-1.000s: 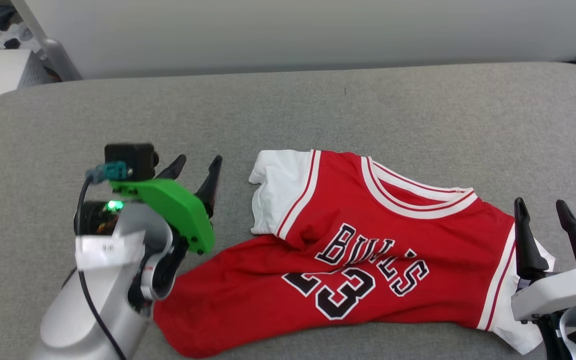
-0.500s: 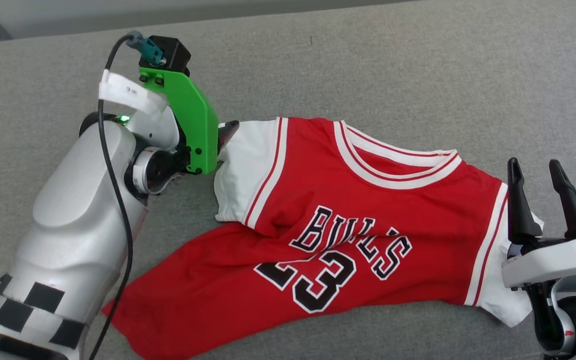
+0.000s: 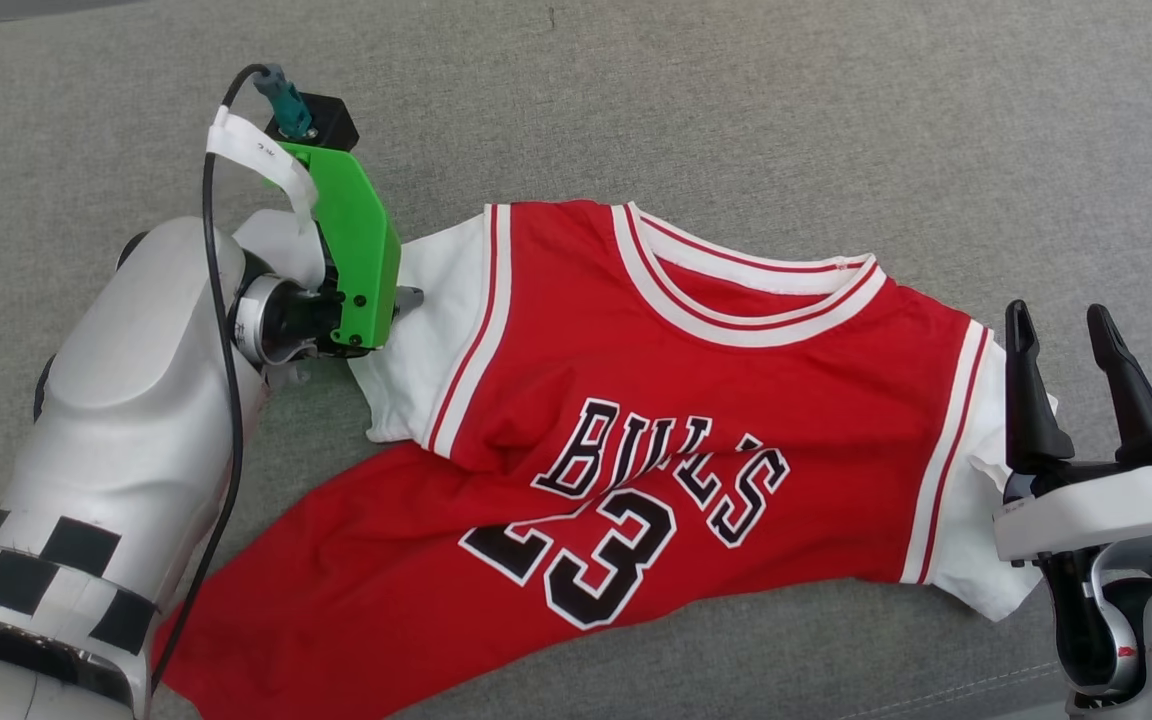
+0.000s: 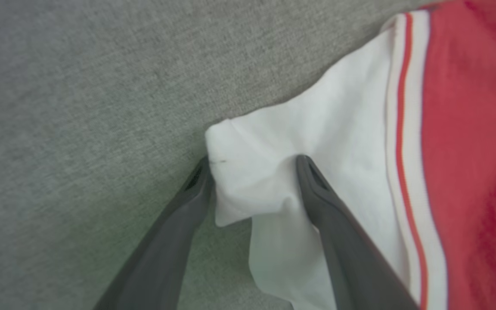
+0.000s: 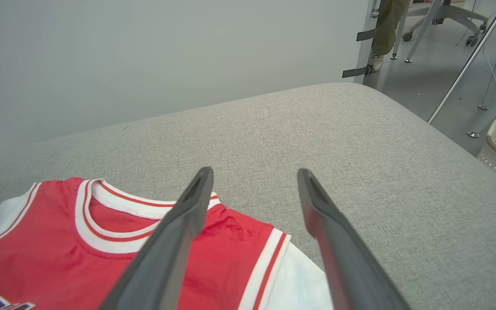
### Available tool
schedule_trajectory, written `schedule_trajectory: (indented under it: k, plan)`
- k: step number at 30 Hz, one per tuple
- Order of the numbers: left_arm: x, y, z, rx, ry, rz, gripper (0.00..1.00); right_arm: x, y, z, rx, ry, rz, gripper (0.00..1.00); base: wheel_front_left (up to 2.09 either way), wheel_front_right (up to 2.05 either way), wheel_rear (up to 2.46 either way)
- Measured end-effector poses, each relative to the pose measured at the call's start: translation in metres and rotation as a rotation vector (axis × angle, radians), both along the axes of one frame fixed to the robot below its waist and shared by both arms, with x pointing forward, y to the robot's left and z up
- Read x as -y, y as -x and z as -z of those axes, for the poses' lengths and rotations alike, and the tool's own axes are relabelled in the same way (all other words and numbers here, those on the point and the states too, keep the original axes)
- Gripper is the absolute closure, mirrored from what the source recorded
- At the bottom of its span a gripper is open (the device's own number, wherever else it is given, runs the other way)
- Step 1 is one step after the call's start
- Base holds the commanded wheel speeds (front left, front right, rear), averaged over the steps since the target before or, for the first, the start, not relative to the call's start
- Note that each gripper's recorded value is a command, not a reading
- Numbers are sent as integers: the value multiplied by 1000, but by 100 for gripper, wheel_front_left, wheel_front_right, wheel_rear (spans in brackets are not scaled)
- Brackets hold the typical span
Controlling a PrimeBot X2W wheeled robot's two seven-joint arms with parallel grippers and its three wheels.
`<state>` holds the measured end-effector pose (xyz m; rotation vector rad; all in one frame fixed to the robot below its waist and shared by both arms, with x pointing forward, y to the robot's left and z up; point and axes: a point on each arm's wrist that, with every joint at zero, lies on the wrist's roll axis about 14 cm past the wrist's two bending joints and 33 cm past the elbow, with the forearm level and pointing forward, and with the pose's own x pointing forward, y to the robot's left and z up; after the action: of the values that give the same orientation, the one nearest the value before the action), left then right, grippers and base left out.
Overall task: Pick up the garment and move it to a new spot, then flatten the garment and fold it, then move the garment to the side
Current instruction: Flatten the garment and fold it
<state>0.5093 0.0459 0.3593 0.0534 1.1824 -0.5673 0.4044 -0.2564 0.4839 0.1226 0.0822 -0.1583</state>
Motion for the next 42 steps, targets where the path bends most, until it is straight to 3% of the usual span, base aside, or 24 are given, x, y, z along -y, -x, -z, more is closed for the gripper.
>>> schedule_trajectory:
  k: [1, 2, 3, 11, 18, 26, 32, 42]
  plan:
    - [1, 1, 3, -7, -6, 4, 29, 1, 0, 1, -2, 1, 3, 0, 0, 0, 0]
    - [1, 1, 4, -14, -9, 10, 80, 2, 0, 1, -4, 2, 5, 0, 0, 0, 0]
    - [1, 1, 5, -17, -10, 14, 100, 2, 0, 2, -5, 3, 7, 0, 0, 0, 0]
    - [-3, 2, 4, 35, -11, 7, 100, 3, -1, -4, 4, 3, 6, 0, 0, 0, 0]
    - [-11, 0, -15, 209, 51, -61, 100, -2, 0, -10, -4, -5, -14, 0, 0, 0, 0]
    - [-55, -1, -51, 434, 48, -193, 100, -10, 8, 1, -89, -51, -65, 0, 0, 0, 0]
    - [-90, 11, -77, 536, 46, -297, 100, -10, 14, 18, -212, -107, -105, 0, 0, 0, 0]
    - [-112, 32, -111, 624, 82, -358, 100, -16, 24, 64, -610, -102, -259, 0, 0, 0, 0]
